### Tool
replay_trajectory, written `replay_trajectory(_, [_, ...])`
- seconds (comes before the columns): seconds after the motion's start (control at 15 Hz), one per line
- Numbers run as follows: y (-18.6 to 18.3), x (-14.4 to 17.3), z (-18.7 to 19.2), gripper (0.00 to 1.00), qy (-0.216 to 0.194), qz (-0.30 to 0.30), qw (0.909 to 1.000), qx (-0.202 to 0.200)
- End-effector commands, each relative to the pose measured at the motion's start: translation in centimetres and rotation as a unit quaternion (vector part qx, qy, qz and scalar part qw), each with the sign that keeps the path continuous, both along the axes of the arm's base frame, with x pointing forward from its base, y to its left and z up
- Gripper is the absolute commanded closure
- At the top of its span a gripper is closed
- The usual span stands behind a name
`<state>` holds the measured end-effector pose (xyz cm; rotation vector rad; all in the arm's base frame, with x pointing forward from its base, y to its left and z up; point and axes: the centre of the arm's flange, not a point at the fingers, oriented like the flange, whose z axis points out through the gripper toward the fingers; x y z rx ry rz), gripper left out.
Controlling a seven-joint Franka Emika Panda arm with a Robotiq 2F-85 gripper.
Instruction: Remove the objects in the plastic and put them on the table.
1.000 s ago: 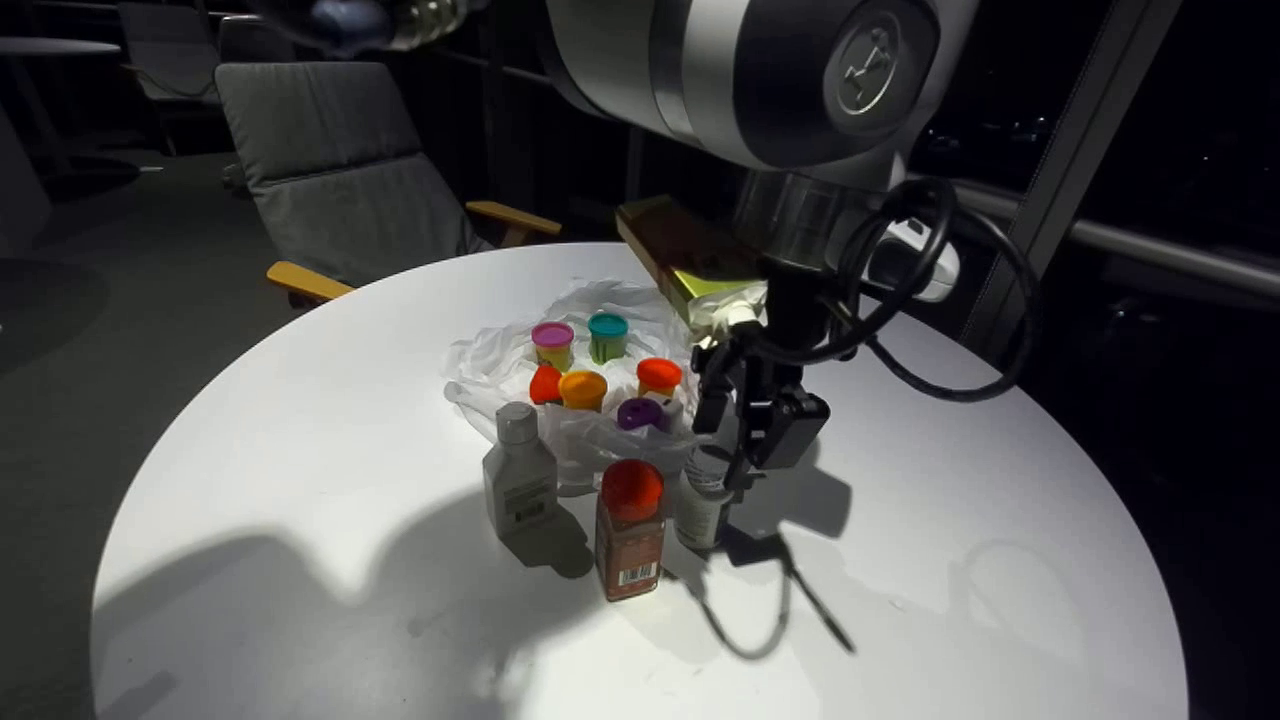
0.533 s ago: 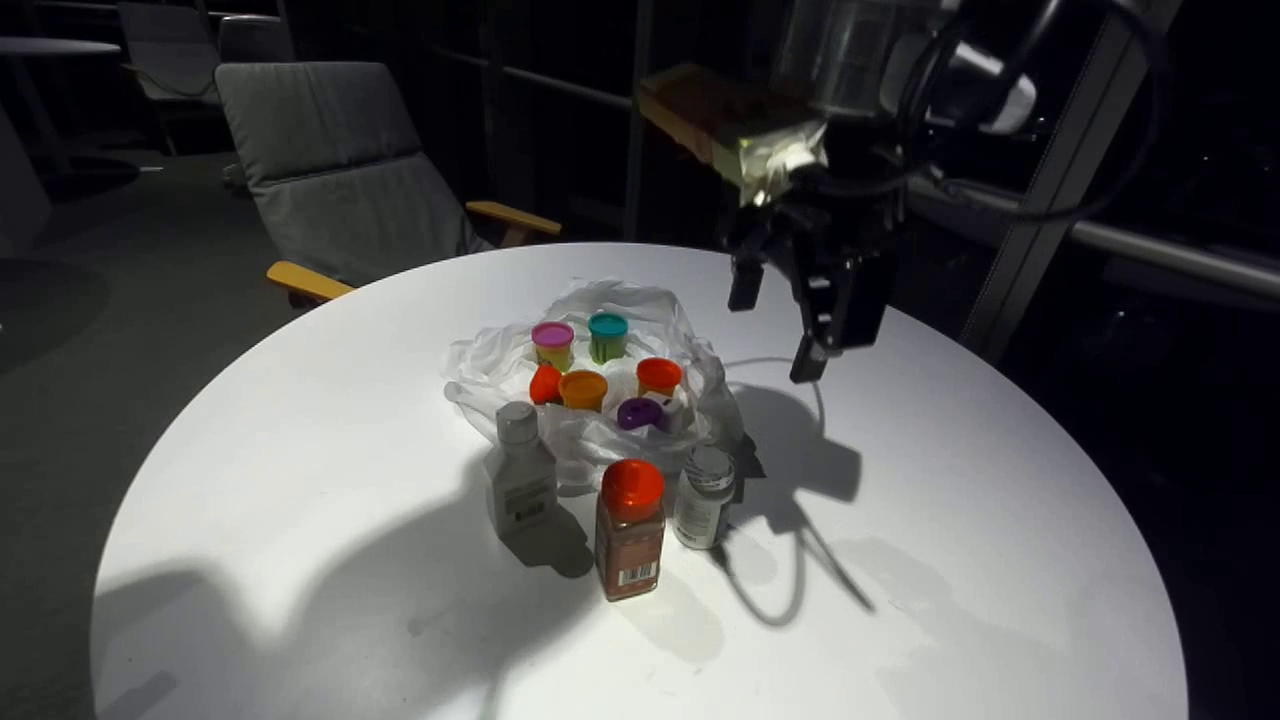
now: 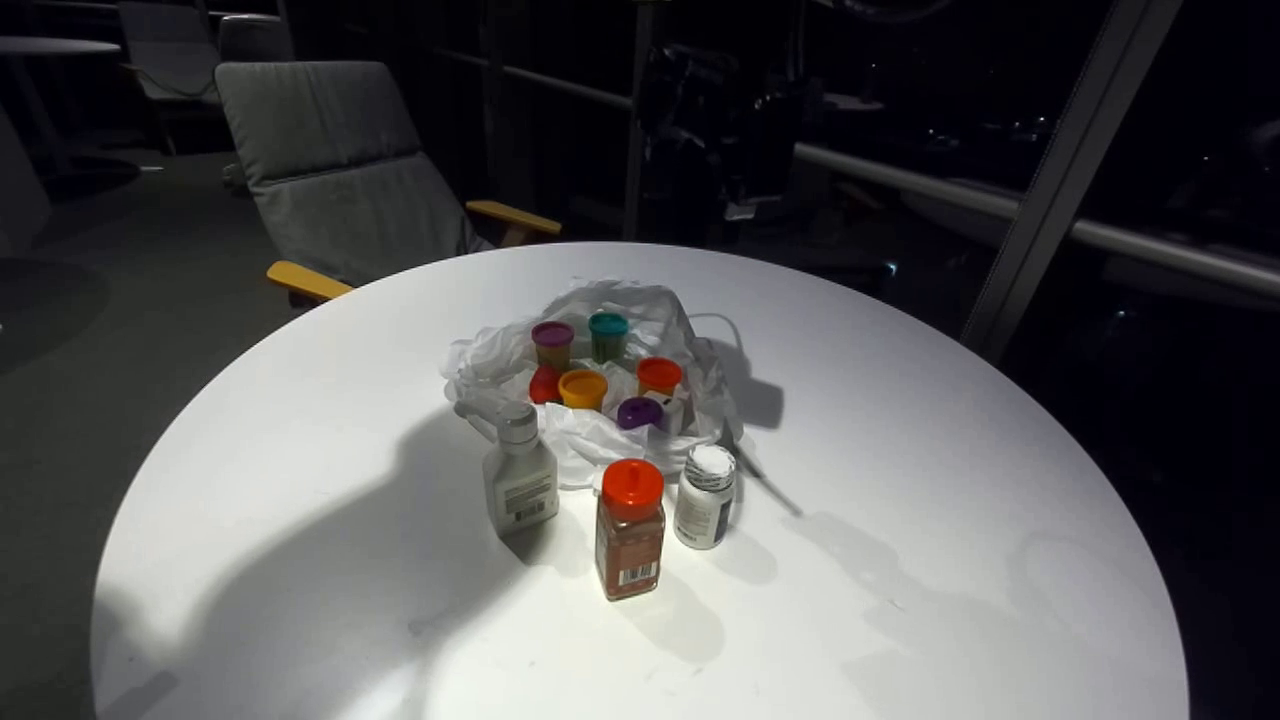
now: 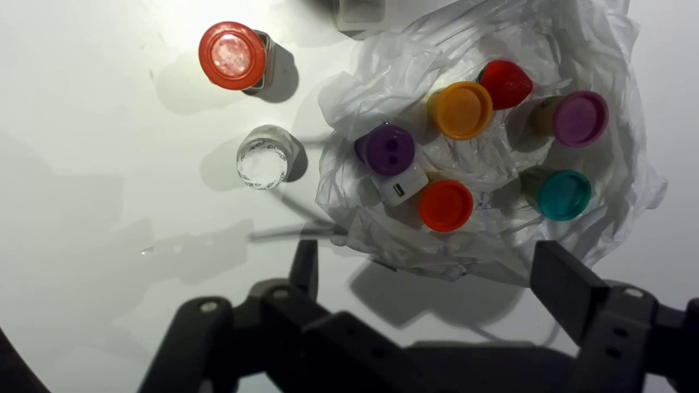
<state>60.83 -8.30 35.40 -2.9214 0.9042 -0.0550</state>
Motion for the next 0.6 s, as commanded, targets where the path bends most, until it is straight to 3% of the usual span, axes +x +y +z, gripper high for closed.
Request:
replay_trajectory(0.0, [-0.2,0.0,-0.1,0.0,0.001,-0.001,1.0,0.0])
replay_trajectory(0.2, [-0.4,-0.1,-0.1,0.0,0.001,0.0,1.0,0.0])
replay_trajectory(0.53, [0.7,5.8,-4.1,0.0,0.023,0.023,0.9995,-0.002])
